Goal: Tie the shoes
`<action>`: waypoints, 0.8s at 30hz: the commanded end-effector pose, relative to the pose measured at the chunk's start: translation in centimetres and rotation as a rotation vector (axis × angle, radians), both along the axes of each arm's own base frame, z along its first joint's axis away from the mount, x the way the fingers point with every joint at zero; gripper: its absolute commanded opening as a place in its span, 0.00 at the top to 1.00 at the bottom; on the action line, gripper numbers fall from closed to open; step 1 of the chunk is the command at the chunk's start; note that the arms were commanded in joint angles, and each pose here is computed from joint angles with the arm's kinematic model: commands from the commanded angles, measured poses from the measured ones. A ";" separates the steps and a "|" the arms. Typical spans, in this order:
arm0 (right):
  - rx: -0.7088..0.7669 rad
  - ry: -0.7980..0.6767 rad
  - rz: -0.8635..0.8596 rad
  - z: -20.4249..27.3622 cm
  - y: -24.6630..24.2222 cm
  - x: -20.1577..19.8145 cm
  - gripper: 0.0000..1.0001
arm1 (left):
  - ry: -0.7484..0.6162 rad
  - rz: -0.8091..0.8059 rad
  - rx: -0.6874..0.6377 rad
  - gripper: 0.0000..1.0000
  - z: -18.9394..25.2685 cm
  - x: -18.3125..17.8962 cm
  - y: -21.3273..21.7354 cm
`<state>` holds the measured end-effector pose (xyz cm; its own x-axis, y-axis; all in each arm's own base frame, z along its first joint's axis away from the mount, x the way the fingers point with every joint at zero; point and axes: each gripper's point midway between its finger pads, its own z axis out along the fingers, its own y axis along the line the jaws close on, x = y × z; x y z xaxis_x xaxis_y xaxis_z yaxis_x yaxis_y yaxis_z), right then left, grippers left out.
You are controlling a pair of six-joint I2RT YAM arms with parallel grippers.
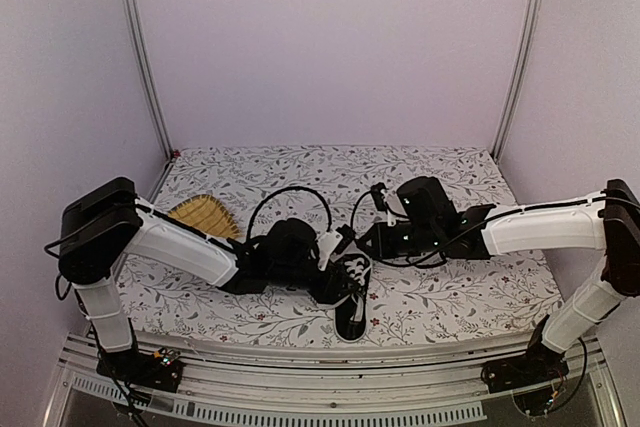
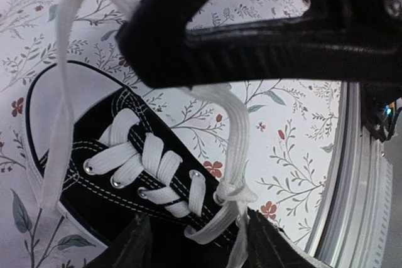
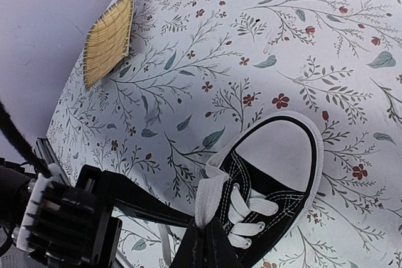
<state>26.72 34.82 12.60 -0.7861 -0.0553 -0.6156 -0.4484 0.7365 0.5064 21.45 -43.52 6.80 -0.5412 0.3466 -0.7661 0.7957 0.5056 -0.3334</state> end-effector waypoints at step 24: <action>-0.137 0.097 -0.368 -3.8 -9.9 -1.5 0.98 | 0.001 0.122 0.021 1.00 0.4 -1.1 4.0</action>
